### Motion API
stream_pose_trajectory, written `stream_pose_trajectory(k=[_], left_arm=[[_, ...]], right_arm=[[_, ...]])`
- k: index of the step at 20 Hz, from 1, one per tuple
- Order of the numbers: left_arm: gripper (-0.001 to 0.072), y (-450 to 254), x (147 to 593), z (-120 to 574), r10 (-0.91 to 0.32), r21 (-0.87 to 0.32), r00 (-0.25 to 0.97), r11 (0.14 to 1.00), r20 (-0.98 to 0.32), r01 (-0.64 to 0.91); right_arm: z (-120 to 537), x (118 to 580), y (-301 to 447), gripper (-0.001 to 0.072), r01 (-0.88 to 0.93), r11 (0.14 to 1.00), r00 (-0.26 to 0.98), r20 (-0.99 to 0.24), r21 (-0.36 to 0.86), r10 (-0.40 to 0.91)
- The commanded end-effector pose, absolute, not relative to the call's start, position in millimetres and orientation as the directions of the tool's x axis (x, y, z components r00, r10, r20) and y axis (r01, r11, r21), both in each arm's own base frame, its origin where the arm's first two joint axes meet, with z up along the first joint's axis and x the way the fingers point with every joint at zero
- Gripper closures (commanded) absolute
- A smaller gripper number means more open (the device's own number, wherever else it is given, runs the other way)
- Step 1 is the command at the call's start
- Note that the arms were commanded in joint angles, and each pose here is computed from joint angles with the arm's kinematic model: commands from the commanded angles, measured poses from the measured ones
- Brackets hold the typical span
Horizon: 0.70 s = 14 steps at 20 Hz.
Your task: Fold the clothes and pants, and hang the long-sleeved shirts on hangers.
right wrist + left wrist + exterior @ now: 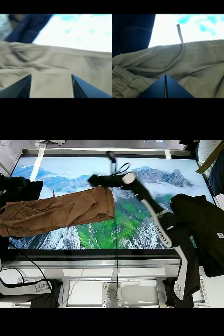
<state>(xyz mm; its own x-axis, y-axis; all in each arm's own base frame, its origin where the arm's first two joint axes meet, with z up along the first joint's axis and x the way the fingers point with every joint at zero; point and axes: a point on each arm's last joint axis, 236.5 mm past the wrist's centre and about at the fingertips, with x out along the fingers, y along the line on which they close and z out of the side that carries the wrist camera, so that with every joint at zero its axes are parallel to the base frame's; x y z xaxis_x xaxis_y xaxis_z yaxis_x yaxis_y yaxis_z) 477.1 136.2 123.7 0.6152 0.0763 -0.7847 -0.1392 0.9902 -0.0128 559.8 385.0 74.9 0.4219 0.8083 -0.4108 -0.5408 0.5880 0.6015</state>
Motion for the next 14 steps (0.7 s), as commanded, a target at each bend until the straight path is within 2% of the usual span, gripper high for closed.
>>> stream_pose_trajectory(k=[1,3,5,8,11,13,14], left_arm=[[0.0675,132.9,478.0,124.6,0.063,-0.028,0.620,0.990,-0.782,-0.136],[0.0675,131.9,478.3,124.6,0.062,-0.028,0.620,0.991,-0.782,-0.134],[0.0675,130.3,478.6,124.5,0.059,-0.029,0.620,0.991,-0.782,-0.131],[0.0675,126.6,479.0,124.1,0.054,-0.029,0.618,0.992,-0.784,-0.123],[0.0675,121.9,480.3,124.1,0.048,-0.028,0.618,0.993,-0.784,-0.113],[0.0675,120.9,480.5,124.1,0.047,-0.029,0.619,0.993,-0.784,-0.111],[0.0675,120.2,480.7,124.1,0.046,-0.029,0.619,0.993,-0.784,-0.110]], right_arm=[[32.5,567.7,286.4,0.0192,-0.337,0.687,0.364,-0.584,0.644,0.726],[-11.9,557.0,257.2,0.0192,-0.189,0.738,0.304,-0.676,0.648,0.672],[-44.5,544.4,252.8,0.0192,-0.128,0.760,0.234,-0.725,0.638,0.648],[-74.0,535.9,268.5,0.0192,-0.108,0.761,0.187,-0.739,0.639,0.647],[-89.0,538.1,279.4,0.0193,-0.050,0.759,0.196,-0.738,0.650,0.645],[-94.4,536.6,285.0,0.0244,-0.031,0.756,0.191,-0.738,0.654,0.647],[-96.6,534.2,288.9,0.0246,-0.033,0.755,0.184,-0.739,0.655,0.649]])
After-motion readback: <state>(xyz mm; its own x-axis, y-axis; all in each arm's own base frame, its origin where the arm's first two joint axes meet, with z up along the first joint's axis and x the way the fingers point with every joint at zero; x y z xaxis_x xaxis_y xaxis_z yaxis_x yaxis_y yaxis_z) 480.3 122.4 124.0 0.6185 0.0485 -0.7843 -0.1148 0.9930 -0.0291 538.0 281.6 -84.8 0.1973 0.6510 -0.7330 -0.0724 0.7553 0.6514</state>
